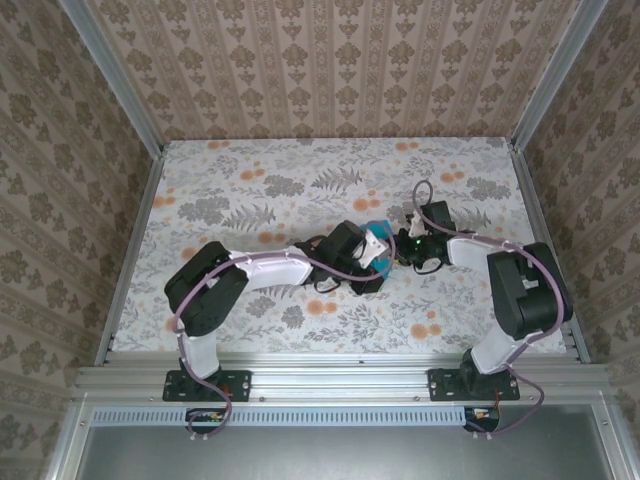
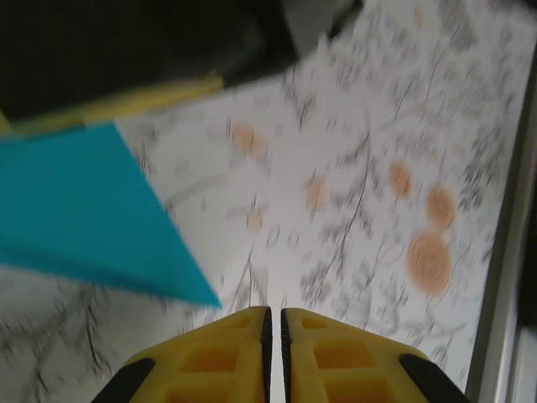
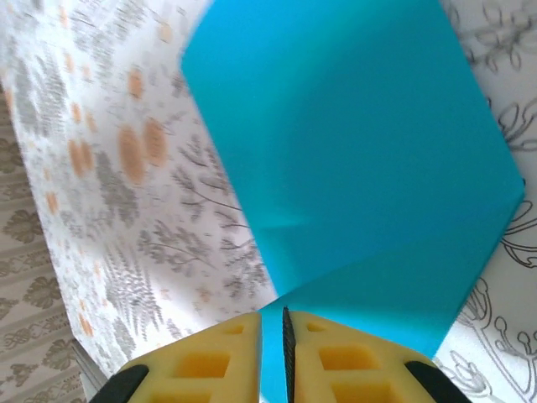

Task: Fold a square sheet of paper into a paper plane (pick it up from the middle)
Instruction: Third fold the triangle at the center of the table, then fourth fold the wing at the center of the table.

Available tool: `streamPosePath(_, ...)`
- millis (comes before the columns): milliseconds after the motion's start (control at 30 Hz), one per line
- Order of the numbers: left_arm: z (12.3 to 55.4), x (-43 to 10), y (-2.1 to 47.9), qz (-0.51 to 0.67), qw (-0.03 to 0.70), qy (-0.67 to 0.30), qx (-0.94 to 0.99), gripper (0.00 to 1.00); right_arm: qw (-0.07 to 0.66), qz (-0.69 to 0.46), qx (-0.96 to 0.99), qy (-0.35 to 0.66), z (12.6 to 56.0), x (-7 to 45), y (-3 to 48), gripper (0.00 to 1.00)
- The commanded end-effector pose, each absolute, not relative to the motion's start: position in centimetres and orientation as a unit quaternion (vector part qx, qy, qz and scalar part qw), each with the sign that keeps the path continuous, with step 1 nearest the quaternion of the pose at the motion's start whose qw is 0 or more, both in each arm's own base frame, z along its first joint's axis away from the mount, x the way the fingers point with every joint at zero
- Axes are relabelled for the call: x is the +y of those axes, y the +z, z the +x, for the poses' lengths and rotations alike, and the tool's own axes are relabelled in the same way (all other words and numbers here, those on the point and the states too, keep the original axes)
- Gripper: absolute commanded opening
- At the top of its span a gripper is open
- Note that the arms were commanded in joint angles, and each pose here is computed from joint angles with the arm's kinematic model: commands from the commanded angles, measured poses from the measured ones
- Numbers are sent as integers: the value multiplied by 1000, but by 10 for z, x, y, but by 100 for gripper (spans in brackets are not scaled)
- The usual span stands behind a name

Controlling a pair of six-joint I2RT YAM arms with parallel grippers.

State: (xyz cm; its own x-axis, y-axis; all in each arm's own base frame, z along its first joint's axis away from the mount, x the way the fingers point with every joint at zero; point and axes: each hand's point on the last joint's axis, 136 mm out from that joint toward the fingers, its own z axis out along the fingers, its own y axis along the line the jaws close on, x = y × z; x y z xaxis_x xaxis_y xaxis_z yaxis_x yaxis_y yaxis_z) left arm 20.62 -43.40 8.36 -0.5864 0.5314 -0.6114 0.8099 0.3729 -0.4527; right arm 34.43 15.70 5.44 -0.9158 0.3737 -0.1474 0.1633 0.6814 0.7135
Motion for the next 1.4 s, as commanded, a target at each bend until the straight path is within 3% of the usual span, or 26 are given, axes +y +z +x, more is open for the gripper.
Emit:
streamPosePath(0,224,-451,106,403,207,-397,798,15,157,148,904,369,349,149,71,18)
streamPosePath(333,260,-460,69,388,200,-361,824,14,160,163,910,346,359,122,59,23)
streamPosePath(700,276,-442,39,388,188,-307,848,13,140,157,920,332,365,114,43,36)
streamPosePath(1367,279,-432,12,385,166,-293,859,8,119,140,924,336,368,126,30,41)
